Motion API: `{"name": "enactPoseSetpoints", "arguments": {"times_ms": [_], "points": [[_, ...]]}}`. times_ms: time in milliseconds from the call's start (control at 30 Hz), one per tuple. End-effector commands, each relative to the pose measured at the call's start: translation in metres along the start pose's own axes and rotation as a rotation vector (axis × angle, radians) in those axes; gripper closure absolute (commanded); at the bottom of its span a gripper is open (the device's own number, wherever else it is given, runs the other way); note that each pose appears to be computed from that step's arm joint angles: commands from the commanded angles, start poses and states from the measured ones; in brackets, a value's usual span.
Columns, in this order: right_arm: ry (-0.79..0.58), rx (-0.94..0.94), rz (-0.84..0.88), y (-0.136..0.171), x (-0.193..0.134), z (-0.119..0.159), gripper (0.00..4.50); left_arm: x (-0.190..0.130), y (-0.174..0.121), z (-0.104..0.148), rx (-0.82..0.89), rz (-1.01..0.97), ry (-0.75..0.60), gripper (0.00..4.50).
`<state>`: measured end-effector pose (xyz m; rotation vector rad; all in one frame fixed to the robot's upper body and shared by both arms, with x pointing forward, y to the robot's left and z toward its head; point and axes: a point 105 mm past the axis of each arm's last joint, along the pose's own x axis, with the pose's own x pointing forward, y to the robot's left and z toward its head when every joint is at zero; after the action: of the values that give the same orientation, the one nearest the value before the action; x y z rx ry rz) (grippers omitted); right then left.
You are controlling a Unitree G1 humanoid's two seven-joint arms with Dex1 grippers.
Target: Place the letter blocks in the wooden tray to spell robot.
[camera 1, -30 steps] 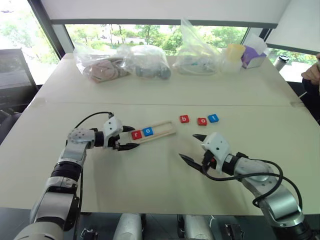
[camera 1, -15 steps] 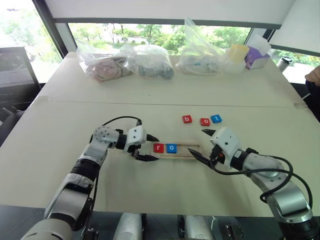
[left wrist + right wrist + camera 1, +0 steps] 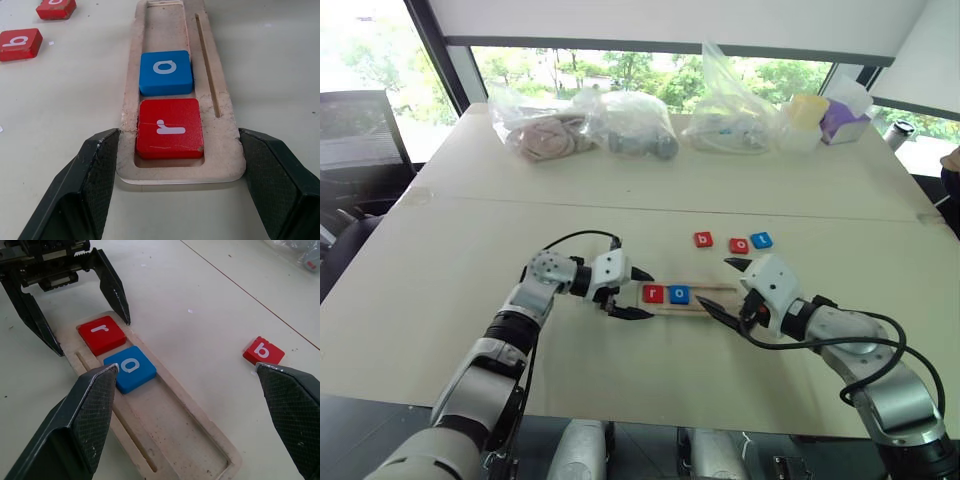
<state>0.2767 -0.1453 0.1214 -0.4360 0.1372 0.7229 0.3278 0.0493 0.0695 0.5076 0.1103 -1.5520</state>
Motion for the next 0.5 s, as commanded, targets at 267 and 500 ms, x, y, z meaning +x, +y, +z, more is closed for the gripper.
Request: {"name": "enactPoseSetpoints", "arguments": {"times_ms": [267,500], "points": [[-0.053,-0.041,-0.018,-0.0058,-0.0004,0.0152,0.00,0.0218,-0.0203,-0.0129,-0.046,-0.051,0.053,1.38],[-0.055,-0.038,-0.011,-0.0046,0.0012,0.0154,0.00,0.0218,-0.0176,-0.0129,-0.070,-0.012,0.051,0.35]]}}
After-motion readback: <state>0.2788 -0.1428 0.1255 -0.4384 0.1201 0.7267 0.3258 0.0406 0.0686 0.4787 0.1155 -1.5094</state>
